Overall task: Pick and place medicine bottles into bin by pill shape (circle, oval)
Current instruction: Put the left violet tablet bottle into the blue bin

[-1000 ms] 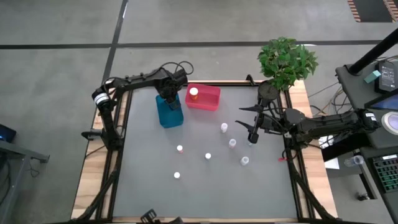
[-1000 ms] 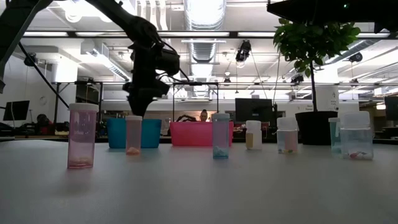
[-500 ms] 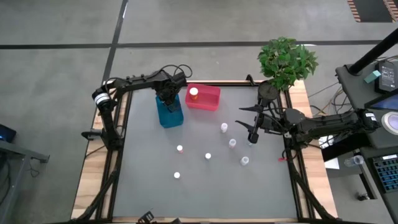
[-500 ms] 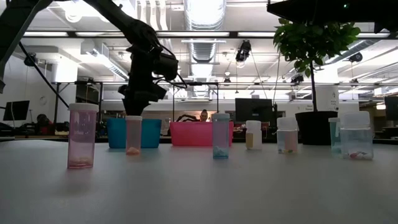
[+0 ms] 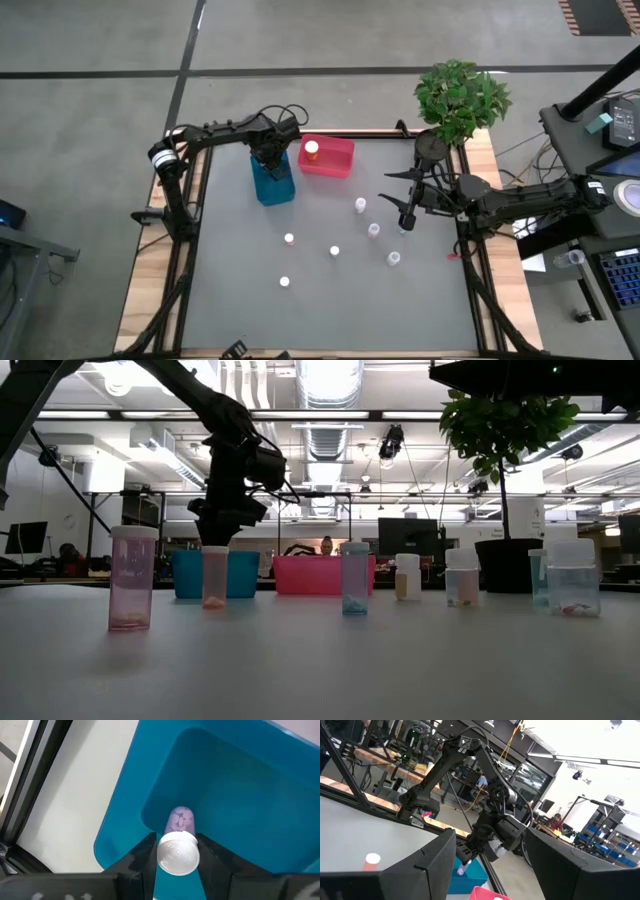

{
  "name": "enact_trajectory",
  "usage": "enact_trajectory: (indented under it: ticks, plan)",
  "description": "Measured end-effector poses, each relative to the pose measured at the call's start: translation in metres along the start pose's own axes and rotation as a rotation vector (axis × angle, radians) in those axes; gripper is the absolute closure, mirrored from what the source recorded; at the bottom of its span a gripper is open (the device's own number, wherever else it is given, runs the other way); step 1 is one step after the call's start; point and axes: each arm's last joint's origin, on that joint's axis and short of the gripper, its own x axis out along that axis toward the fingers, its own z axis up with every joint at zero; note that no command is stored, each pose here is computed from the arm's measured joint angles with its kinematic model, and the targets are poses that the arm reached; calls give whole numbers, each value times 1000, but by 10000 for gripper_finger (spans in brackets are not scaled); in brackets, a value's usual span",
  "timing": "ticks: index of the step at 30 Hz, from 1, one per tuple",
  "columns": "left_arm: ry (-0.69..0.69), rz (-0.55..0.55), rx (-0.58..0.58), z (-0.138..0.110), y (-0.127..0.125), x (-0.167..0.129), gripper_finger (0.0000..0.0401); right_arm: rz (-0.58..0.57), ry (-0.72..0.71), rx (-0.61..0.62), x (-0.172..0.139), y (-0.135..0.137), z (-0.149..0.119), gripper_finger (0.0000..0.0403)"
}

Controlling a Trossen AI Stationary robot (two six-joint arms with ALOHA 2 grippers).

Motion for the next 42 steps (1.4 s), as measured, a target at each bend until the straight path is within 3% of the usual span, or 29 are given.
enact_trajectory:
  ticks: [21,42]
  plan:
    - [-14,2,-32,-5,-1,-10,303,0,0,-7,0,0,0,177]
    - [-15,5,-38,-7,-6,4,303,-2,-4,-5,1,-1,3,177]
